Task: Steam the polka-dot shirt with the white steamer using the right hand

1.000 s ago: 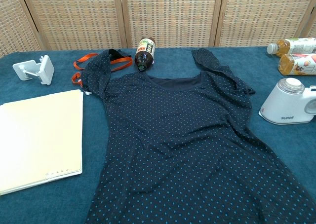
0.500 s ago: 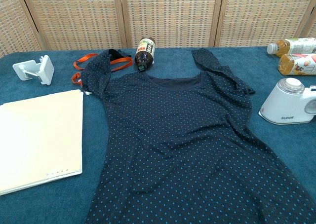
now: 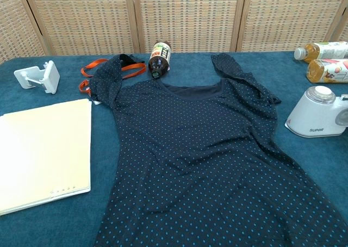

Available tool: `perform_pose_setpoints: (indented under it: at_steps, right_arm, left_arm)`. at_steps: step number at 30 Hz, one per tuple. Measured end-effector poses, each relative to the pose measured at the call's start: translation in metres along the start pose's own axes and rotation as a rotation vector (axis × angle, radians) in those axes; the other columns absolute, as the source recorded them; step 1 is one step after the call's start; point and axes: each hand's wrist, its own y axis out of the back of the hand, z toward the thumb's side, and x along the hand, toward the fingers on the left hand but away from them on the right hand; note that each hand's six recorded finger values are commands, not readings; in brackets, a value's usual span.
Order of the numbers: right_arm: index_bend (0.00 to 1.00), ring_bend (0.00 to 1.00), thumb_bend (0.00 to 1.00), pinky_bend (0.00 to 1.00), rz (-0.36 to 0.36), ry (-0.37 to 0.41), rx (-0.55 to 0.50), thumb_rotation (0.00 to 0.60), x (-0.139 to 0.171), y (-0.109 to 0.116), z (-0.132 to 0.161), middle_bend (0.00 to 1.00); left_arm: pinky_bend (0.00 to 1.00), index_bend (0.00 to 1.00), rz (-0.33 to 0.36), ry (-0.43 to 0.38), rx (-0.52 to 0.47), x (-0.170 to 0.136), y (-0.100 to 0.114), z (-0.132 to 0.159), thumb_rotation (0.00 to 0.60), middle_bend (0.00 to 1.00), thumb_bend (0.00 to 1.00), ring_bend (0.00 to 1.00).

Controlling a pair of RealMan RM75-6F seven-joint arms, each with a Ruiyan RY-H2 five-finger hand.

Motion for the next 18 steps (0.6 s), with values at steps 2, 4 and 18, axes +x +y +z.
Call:
perform_pose_setpoints:
  at_steps: [2, 4, 18]
  right_arm:
    - [0.06, 0.0, 0.46, 0.0, 0.019, 0.005, 0.016, 0.6, -0.011, -0.009, 0.001, 0.0]
    - [0.06, 0.0, 0.46, 0.0, 0.031, 0.007, 0.035, 0.6, -0.021, -0.015, 0.001, 0.0]
    - [0.06, 0.0, 0.46, 0.0, 0.102, 0.009, 0.108, 0.6, -0.06, -0.049, 0.009, 0.0]
  left_arm:
    - [0.0, 0.0, -0.006, 0.005, 0.005, 0.003, -0.002, 0.0, 0.6, 0.0, 0.0, 0.0]
    - [0.0, 0.0, -0.013, 0.012, 0.012, 0.007, -0.004, 0.001, 0.6, 0.0, 0.0, 0.0]
    - [0.0, 0.0, -0.027, 0.042, 0.007, 0.016, -0.007, -0.004, 0.6, 0.0, 0.0, 0.0]
